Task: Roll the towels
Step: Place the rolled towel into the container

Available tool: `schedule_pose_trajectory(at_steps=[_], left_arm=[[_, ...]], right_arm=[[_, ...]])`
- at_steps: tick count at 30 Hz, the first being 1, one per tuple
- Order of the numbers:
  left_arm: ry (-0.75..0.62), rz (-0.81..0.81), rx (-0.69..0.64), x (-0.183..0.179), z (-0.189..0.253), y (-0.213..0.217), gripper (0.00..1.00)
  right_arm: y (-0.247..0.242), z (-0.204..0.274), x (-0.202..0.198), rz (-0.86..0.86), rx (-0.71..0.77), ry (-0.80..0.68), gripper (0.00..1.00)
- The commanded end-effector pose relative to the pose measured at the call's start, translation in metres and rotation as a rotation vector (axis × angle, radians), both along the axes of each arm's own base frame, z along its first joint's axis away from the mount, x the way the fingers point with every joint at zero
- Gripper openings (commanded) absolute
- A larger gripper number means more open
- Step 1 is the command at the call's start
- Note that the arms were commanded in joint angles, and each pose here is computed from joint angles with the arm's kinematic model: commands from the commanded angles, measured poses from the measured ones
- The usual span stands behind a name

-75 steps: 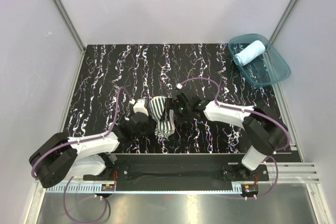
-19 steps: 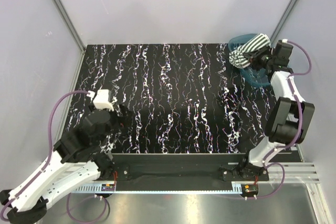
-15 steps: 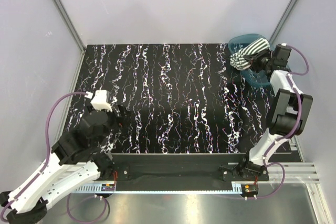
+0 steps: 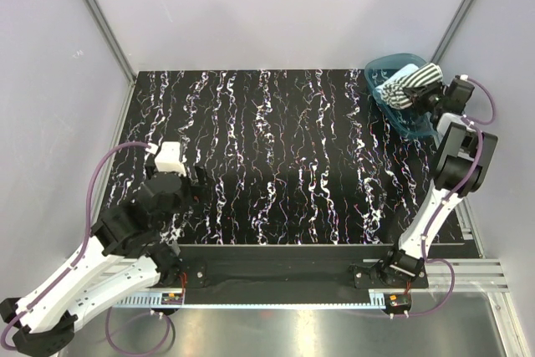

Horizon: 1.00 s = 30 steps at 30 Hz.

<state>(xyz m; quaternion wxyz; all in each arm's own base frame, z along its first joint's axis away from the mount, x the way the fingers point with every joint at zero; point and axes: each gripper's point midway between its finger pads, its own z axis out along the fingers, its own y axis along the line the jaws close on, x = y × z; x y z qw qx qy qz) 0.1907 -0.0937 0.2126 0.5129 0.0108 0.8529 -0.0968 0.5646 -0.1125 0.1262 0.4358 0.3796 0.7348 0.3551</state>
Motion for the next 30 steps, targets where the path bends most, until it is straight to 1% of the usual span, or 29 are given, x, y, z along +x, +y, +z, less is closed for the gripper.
schedule_pose_trajectory(at_steps=[1, 2, 4, 7, 9, 14, 16, 17, 18, 19, 20, 21, 22, 23, 24, 25, 28, 30], left_arm=[[-0.021, -0.001, 0.005, 0.005, 0.002, -0.002, 0.99], [-0.016, 0.0, 0.008, 0.005, 0.001, -0.002, 0.99], [-0.008, -0.002, 0.017, 0.005, 0.0, -0.003, 0.99], [0.001, -0.004, 0.025, 0.006, -0.002, -0.004, 0.99], [0.002, -0.004, 0.026, 0.007, -0.003, -0.005, 0.99], [-0.002, 0.0, 0.026, 0.007, -0.002, -0.003, 0.99], [-0.004, 0.002, 0.025, 0.006, -0.001, -0.003, 0.99], [-0.006, 0.002, 0.023, 0.006, -0.001, -0.003, 0.99], [-0.008, 0.001, 0.022, 0.006, 0.0, -0.002, 0.99], [-0.009, 0.001, 0.021, 0.006, 0.0, -0.002, 0.99], [-0.009, 0.001, 0.021, 0.006, 0.0, -0.003, 0.99], [-0.012, 0.0, 0.02, 0.006, 0.001, -0.002, 0.99], [-0.012, 0.0, 0.02, 0.006, 0.001, -0.002, 0.99], [-0.012, 0.0, 0.02, 0.006, 0.001, -0.002, 0.99], [-0.012, 0.0, 0.02, 0.006, 0.0, -0.002, 0.99], [-0.015, 0.0, 0.017, 0.006, 0.002, -0.002, 0.99], [-0.022, 0.001, 0.009, 0.005, 0.004, -0.001, 0.99], [-0.024, 0.003, 0.009, 0.005, 0.004, 0.0, 0.99]], right_arm=[[-0.02, 0.03, 0.018, 0.018, -0.079, -0.177, 0.18], [-0.023, 0.026, 0.019, 0.016, -0.07, -0.176, 0.18], [-0.03, 0.035, 0.018, 0.014, -0.074, -0.222, 0.18], [-0.035, 0.044, 0.019, 0.001, -0.112, -0.238, 0.18], [-0.031, 0.034, 0.021, 0.034, -0.086, -0.229, 0.18], [-0.024, -0.006, 0.013, 0.04, -0.024, -0.175, 0.18], [-0.022, -0.023, 0.009, 0.036, -0.002, -0.136, 0.19], [-0.021, -0.039, 0.005, 0.031, 0.02, -0.079, 0.21], [-0.022, -0.043, 0.006, 0.031, 0.027, -0.063, 0.23], [-0.021, -0.049, 0.005, 0.032, 0.031, -0.041, 0.3], [-0.021, -0.064, 0.0, 0.02, 0.056, 0.023, 0.33], [-0.025, -0.067, 0.0, 0.006, 0.052, 0.044, 0.39], [-0.025, -0.073, -0.002, 0.001, 0.053, 0.068, 0.5], [-0.027, -0.083, -0.008, -0.022, 0.065, 0.121, 0.54], [-0.028, -0.086, -0.01, -0.026, 0.068, 0.136, 0.58], [-0.029, -0.089, -0.012, -0.03, 0.071, 0.152, 0.67], [-0.031, -0.091, -0.018, -0.029, 0.059, 0.191, 0.78], [-0.032, -0.093, -0.024, -0.036, 0.05, 0.228, 0.94]])
